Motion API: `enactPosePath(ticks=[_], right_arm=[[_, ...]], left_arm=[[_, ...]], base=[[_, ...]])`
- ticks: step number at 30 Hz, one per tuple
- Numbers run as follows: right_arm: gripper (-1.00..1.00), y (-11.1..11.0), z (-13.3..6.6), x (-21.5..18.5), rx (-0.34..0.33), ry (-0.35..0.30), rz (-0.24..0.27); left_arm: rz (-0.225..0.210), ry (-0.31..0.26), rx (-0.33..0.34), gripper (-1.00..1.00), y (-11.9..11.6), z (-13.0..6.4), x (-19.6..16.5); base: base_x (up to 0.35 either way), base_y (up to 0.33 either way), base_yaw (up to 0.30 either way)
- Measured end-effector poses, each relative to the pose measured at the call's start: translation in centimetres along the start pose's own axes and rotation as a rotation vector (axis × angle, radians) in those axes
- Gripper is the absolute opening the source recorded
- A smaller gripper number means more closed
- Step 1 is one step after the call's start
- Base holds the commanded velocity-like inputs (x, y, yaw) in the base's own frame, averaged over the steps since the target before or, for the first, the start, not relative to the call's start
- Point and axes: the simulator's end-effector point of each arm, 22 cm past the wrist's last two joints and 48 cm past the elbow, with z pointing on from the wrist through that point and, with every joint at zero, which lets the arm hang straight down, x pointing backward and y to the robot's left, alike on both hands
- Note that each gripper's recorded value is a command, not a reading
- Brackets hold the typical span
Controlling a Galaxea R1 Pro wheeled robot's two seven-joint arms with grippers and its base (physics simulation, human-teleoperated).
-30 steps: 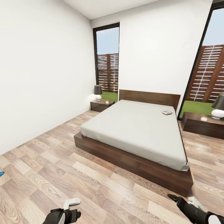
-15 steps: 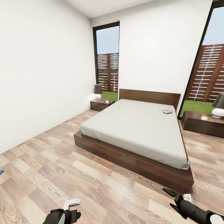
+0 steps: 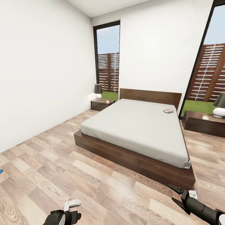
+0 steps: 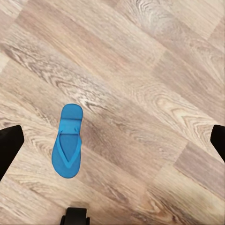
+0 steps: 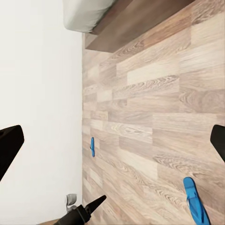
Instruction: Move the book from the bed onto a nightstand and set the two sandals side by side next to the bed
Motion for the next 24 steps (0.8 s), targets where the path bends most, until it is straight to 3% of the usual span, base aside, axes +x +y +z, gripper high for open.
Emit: enactPosePath(ticks=[24], right_arm=[[1.00,-4.6,1.4,1.3,0.006,0.001,0.003]], left_arm=[[-0.002,-0.016,-0.002,1.00,0.7,4.0,2.0]], base=[[0.000,0.000,0.000]])
